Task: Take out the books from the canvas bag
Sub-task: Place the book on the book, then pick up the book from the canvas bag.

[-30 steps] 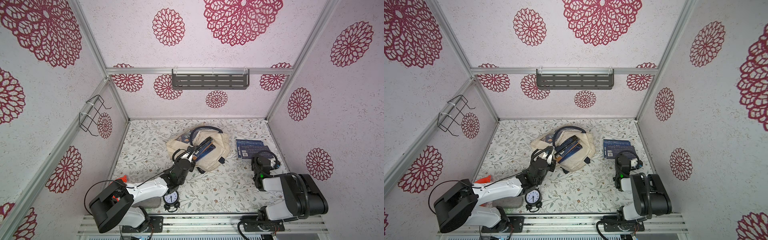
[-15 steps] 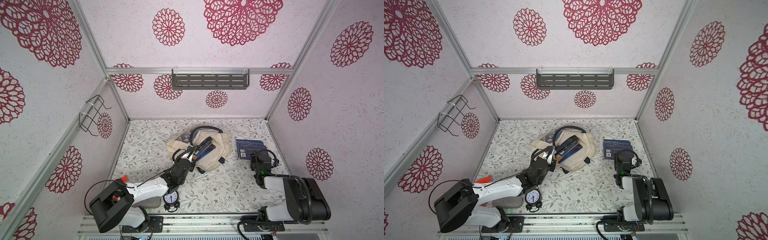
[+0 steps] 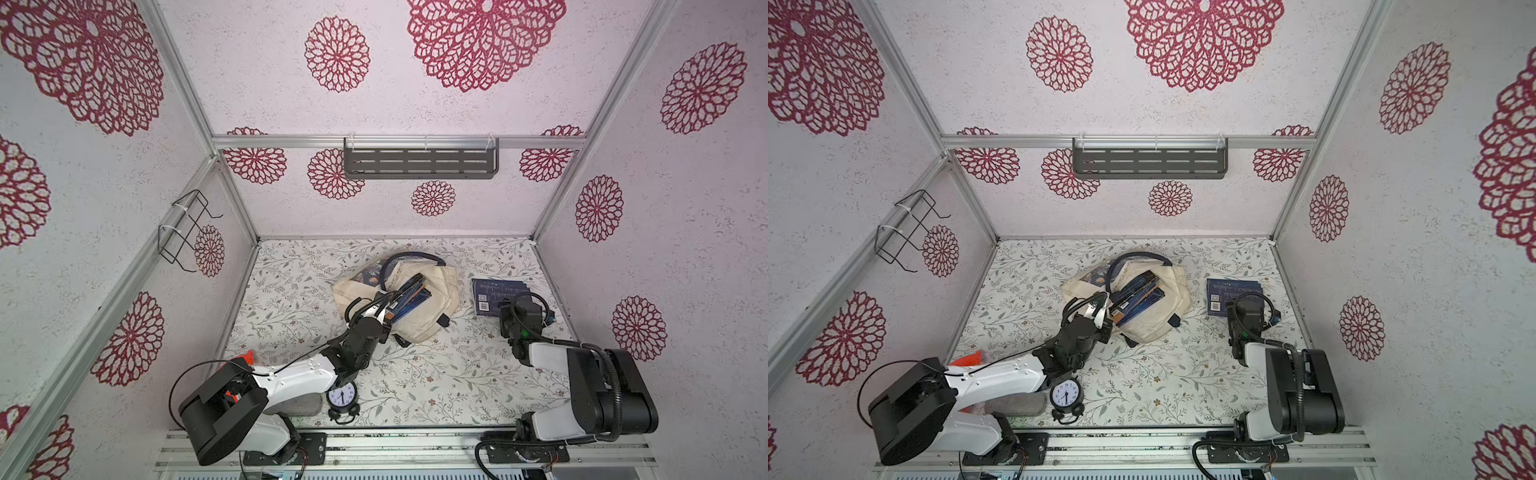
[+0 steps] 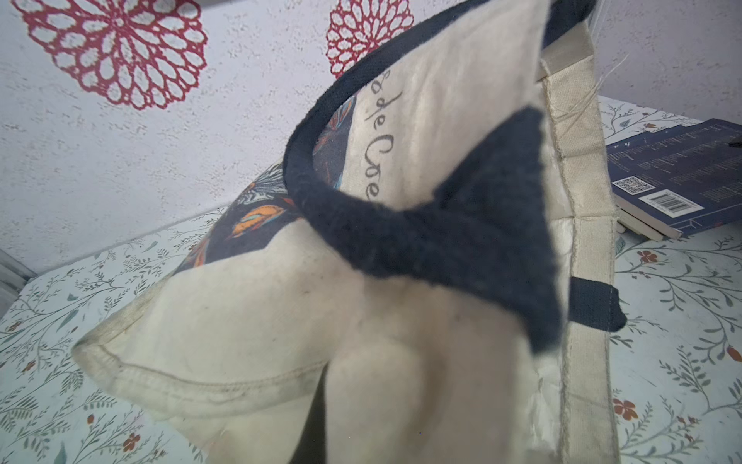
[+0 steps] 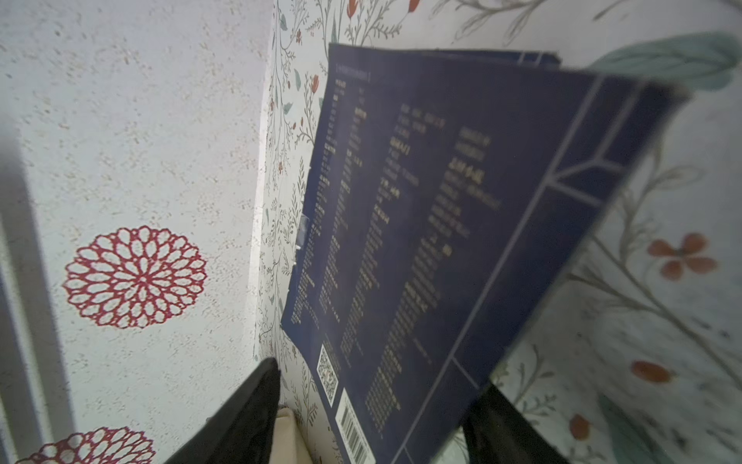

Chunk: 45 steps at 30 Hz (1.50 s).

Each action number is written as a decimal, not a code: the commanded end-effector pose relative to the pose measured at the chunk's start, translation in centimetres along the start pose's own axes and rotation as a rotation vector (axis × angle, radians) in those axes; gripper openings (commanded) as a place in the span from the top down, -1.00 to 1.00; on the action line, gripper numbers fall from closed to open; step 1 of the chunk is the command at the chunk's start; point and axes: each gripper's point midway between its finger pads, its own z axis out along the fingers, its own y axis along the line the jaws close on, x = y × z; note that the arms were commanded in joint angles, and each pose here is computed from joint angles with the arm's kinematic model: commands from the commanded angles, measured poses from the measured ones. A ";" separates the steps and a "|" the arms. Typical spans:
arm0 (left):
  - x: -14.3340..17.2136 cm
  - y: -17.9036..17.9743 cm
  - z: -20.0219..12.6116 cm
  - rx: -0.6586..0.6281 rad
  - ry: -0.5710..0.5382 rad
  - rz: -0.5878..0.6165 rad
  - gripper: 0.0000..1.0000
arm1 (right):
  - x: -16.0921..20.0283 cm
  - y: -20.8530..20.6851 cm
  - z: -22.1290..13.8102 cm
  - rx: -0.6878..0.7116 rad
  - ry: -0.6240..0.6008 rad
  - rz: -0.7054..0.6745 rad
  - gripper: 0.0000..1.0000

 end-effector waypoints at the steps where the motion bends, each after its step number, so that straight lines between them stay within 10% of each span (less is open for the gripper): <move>1: -1.6 -1.0 -0.1 0.036 -0.038 -0.012 1.00 | -0.2 1.9 0.6 -0.038 0.007 -0.021 -0.40; 30: -2.0 -0.7 -0.4 0.031 -0.055 -0.022 1.00 | 0.1 3.1 -3.6 -0.052 0.051 -0.152 -0.98; 45: -2.3 0.7 -2.5 0.026 -0.186 -0.046 1.00 | 13.7 11.7 -12.8 -0.543 0.336 -0.492 -0.87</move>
